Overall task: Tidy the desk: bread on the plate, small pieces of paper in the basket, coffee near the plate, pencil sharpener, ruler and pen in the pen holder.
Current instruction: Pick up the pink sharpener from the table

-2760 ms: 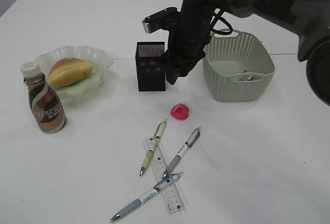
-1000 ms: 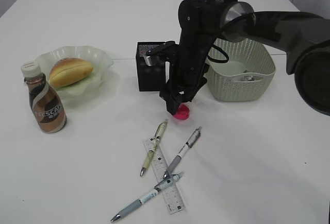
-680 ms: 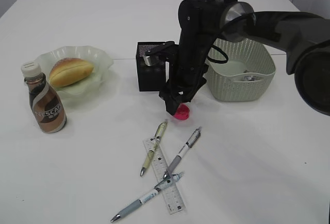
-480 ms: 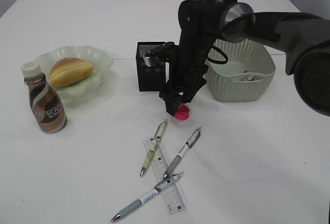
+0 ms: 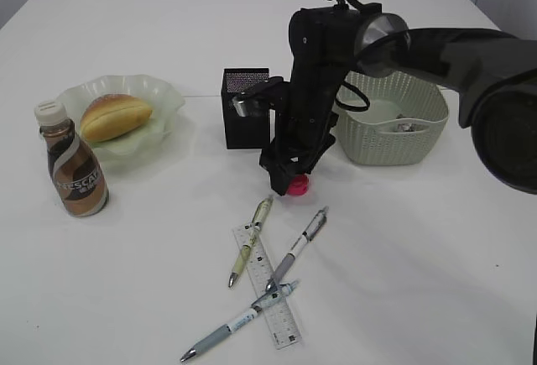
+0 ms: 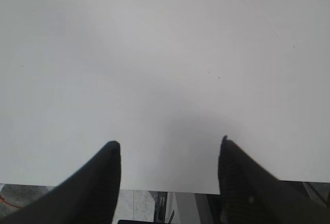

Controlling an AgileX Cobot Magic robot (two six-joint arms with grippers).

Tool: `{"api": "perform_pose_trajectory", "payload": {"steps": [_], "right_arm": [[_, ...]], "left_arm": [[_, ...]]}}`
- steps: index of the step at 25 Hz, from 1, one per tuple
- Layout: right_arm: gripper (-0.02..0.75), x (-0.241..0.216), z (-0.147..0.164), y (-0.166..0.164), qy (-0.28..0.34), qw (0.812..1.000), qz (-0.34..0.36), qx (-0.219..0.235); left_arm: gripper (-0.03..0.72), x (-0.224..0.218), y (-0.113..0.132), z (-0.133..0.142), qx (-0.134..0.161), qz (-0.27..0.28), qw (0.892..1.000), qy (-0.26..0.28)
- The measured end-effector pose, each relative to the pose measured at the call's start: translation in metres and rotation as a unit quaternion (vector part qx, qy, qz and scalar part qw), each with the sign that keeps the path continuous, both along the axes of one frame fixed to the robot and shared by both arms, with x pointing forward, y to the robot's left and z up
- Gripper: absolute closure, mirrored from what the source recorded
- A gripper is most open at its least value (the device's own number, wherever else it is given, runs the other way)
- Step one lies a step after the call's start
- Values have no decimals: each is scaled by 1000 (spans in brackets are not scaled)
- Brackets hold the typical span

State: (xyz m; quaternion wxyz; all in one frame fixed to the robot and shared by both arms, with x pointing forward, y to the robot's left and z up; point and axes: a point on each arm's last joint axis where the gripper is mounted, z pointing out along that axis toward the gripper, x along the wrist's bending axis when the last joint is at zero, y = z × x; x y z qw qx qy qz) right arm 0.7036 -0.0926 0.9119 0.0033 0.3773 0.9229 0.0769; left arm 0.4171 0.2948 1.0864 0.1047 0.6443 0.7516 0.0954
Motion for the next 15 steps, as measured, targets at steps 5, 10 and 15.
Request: {"api": "perform_pose_trajectory", "payload": {"steps": [5,10,15], "right_arm": [[213,0,-8,0,6,1000,1,-3],[213,1,-9,0,6,1000,1,-3],[213,1,-9,0,6,1000,2,-3]], "left_arm": [[245,0,0,0,0,0,1000,0],[245,0,0,0,0,0,1000,0],[245,0,0,0,0,0,1000,0]]}}
